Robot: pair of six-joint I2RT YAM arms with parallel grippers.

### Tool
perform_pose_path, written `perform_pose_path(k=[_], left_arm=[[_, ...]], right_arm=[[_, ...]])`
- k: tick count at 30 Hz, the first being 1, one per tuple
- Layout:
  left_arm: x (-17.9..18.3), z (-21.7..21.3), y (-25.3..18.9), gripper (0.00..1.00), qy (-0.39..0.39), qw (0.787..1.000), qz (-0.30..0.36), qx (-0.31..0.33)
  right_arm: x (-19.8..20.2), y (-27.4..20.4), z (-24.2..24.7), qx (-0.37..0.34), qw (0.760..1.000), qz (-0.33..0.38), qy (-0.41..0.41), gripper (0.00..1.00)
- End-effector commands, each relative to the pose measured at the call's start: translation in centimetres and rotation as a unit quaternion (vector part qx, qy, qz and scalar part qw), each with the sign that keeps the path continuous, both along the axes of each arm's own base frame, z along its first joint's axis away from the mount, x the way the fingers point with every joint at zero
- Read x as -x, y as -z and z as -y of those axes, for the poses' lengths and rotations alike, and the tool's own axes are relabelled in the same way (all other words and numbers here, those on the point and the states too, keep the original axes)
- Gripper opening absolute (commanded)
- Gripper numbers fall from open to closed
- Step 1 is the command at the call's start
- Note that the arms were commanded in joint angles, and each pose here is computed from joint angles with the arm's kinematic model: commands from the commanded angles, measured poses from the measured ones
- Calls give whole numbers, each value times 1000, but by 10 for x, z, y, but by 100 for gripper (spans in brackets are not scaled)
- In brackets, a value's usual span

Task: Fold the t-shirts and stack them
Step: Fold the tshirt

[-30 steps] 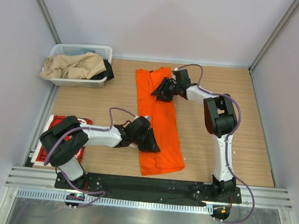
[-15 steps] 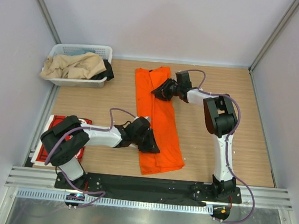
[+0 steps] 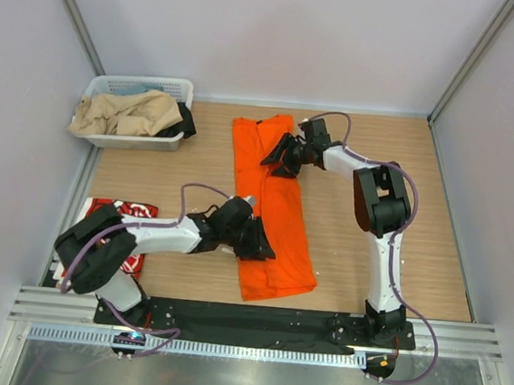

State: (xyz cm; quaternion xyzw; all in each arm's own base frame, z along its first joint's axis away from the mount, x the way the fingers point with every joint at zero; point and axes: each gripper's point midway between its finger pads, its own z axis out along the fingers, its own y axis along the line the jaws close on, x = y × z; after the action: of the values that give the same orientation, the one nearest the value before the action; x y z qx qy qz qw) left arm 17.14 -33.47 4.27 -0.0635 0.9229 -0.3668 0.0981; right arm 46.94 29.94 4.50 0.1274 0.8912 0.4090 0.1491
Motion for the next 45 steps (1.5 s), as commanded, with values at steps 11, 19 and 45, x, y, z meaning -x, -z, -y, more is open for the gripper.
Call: perform_pose_path(k=[11, 19, 45], left_arm=[[7, -67, -95, 43, -33, 997, 74, -11], [47, -98, -51, 49, -114, 993, -39, 14], [91, -75, 15, 57, -176, 972, -152, -31]], right_arm=[[111, -72, 113, 232, 970, 19, -72, 64], [244, -37, 149, 222, 971, -65, -66, 52], [349, 12, 145, 150, 973, -161, -64, 57]])
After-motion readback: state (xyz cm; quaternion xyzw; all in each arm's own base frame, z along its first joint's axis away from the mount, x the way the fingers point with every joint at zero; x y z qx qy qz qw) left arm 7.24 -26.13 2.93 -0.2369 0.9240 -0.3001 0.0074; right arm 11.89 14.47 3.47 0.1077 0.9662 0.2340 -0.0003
